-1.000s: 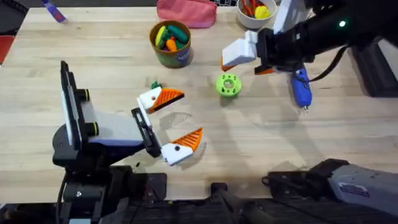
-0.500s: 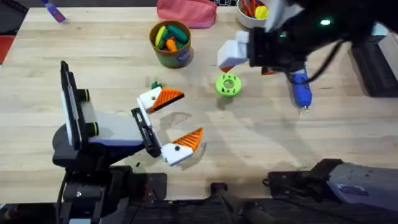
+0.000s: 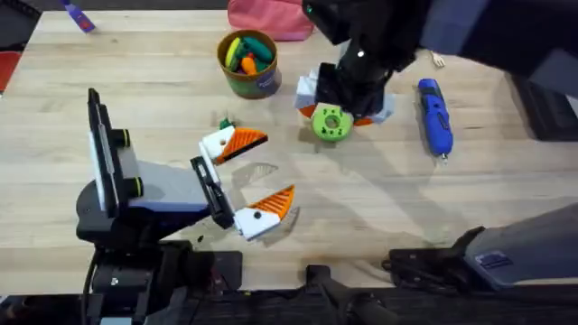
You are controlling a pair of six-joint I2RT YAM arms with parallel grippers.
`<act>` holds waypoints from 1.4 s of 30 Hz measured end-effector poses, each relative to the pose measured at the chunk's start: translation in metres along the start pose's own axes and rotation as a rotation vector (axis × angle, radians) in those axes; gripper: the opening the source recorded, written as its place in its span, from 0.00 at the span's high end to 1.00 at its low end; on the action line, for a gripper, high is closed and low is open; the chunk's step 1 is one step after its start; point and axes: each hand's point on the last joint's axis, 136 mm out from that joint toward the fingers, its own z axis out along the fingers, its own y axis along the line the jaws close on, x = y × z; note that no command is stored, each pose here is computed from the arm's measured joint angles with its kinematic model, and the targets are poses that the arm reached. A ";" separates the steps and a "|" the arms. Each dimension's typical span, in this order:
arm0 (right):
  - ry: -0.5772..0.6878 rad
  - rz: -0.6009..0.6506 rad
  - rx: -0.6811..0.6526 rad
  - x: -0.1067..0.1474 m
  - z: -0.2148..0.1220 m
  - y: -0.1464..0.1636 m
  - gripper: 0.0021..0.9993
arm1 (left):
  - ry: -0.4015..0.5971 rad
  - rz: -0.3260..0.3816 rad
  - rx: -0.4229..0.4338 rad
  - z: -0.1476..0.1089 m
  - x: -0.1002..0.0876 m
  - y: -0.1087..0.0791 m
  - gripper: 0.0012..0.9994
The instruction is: Pick up the gripper from the table and insert it into the empty holder that is missing its gripper. Then pick up a screw, insert it into the mounting hole, and use the screwdriver to tighten it. Finally, clean up the table by picking up the vegetable and placing it into the bucket.
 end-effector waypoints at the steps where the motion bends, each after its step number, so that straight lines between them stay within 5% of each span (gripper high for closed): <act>1: 0.002 0.009 0.002 -0.001 0.004 0.001 0.16 | 0.000 0.001 0.000 0.000 0.000 0.000 0.01; 14: 0.033 0.087 -0.012 -0.001 0.042 0.011 0.41 | 0.000 0.000 0.000 0.000 0.000 0.000 0.01; 21: 0.046 0.113 0.005 -0.002 0.047 0.003 0.45 | 0.000 0.001 0.000 0.000 0.000 0.000 0.01; 32: 0.064 0.104 0.050 0.002 0.047 -0.009 0.36 | 0.000 0.000 0.000 0.000 0.000 0.000 0.01; 42: -0.049 0.121 -0.003 -0.014 -0.002 -0.025 0.39 | 0.000 0.000 0.000 0.000 0.000 0.000 0.01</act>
